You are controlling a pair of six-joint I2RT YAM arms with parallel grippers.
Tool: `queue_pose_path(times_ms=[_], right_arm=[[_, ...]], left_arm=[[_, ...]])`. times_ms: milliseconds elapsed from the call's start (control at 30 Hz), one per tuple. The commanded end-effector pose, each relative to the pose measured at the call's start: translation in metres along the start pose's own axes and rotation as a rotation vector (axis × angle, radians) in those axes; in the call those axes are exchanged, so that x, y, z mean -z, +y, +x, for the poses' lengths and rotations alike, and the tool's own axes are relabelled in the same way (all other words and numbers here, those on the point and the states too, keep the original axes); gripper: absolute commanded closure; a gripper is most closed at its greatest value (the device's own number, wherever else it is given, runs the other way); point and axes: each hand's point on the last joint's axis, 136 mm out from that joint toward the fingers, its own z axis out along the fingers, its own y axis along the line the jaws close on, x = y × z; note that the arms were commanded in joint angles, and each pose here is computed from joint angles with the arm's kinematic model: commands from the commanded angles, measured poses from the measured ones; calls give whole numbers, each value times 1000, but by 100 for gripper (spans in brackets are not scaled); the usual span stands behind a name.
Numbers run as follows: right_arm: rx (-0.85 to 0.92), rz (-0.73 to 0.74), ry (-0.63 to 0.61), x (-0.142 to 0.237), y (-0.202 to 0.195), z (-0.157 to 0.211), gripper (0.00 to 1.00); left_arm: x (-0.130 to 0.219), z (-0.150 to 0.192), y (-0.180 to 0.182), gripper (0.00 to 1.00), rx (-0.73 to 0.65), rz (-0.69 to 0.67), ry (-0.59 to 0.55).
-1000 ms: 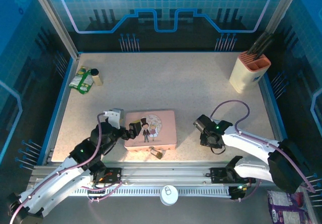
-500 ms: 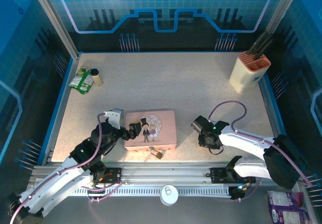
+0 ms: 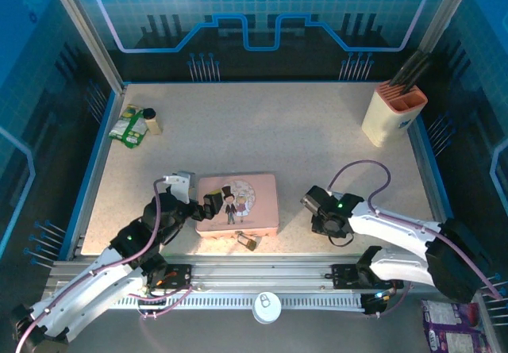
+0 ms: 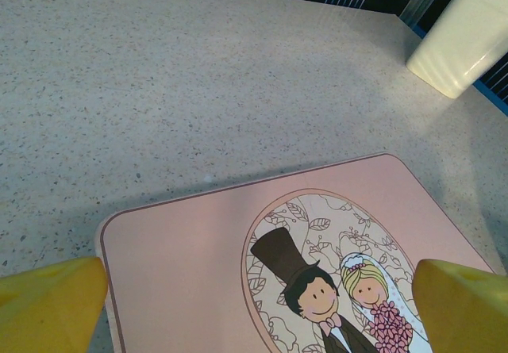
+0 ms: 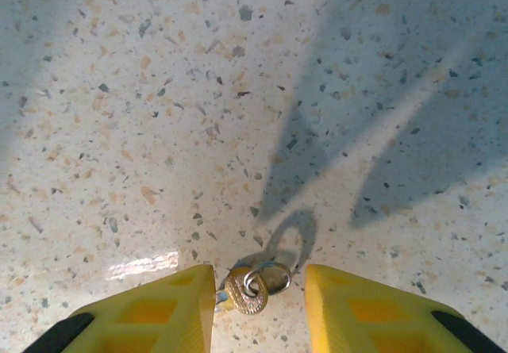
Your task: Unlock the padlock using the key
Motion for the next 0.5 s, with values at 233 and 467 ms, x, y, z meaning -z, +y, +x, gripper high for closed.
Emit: queue_pose_path(times_ms=[233,467], right_arm=[[-13,19,3,4,1,8,69],[-9,39,-2,1,-1,8,69]], left_arm=[[0,-2,2,1,-16,-11,-23],[0,-3,2,1,-16,-10,-24]])
